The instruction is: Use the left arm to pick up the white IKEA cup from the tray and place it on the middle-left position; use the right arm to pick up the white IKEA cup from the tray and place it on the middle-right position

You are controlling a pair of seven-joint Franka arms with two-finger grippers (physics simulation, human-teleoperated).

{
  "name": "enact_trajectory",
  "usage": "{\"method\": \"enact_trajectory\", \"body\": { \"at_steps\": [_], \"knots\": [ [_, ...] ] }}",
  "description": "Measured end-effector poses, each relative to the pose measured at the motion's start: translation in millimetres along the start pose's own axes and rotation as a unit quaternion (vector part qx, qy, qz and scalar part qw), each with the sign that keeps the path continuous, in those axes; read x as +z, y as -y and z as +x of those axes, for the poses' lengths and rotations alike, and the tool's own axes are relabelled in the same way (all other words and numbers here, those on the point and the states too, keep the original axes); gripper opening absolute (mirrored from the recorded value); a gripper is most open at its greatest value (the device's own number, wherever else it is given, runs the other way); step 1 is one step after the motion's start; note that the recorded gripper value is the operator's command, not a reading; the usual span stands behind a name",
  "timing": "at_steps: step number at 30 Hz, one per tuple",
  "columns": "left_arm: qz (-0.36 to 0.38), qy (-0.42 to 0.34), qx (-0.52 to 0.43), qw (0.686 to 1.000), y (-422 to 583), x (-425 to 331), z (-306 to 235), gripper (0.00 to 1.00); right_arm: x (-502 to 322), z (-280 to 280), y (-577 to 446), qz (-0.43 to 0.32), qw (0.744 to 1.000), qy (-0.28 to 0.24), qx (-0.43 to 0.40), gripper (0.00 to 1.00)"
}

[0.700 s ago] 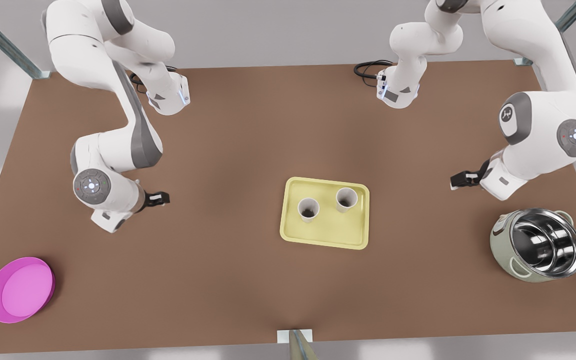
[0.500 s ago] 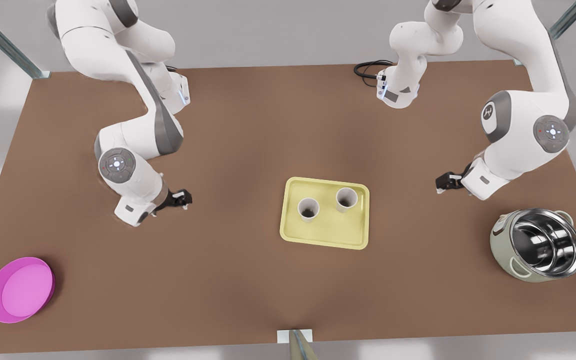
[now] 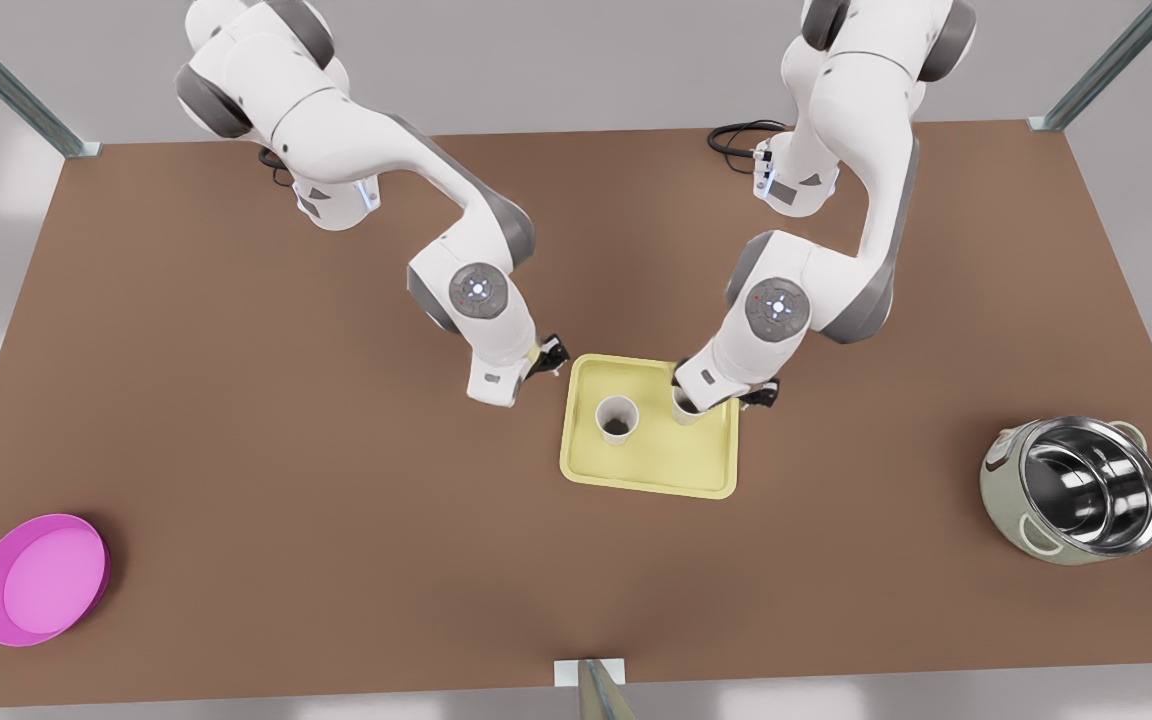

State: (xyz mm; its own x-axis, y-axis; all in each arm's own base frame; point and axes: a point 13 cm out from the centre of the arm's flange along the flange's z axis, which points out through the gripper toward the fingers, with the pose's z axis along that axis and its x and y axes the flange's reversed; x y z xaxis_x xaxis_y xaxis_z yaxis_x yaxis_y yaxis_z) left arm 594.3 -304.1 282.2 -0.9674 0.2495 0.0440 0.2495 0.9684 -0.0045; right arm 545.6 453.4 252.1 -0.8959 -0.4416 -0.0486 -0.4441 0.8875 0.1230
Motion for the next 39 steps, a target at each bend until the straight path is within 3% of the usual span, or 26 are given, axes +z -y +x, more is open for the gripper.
{"method": "enact_trajectory", "body": {
  "at_steps": [3, 6, 12, 36, 39],
  "knots": [
    [-0.002, -0.012, -0.040, 0.999, -34.6, 39.5, -10.4, 1.00, 24.9, -12.8, -11.0, -0.020, 1.000, 0.006, 0.023, 0.99],
    [-0.010, -0.030, -0.048, 0.998, -47.0, 89.9, 12.2, 1.00, 29.9, -39.1, -44.9, -0.043, 0.998, 0.033, 0.034, 1.00],
    [-0.008, -0.003, -0.037, 0.999, -42.7, 90.8, 32.6, 1.00, 44.0, -78.3, -55.6, -0.046, 0.994, 0.068, 0.070, 1.00],
    [-0.006, 0.015, -0.028, 0.999, -22.0, 175.0, 48.0, 1.00, 142.6, -70.5, -49.5, -0.010, 0.990, 0.046, 0.133, 1.00],
    [-0.005, 0.021, -0.029, 0.999, -22.6, 179.1, 45.0, 0.95, 150.2, -66.1, -56.6, -0.010, 0.990, 0.042, 0.133, 1.00]
  ]
}}
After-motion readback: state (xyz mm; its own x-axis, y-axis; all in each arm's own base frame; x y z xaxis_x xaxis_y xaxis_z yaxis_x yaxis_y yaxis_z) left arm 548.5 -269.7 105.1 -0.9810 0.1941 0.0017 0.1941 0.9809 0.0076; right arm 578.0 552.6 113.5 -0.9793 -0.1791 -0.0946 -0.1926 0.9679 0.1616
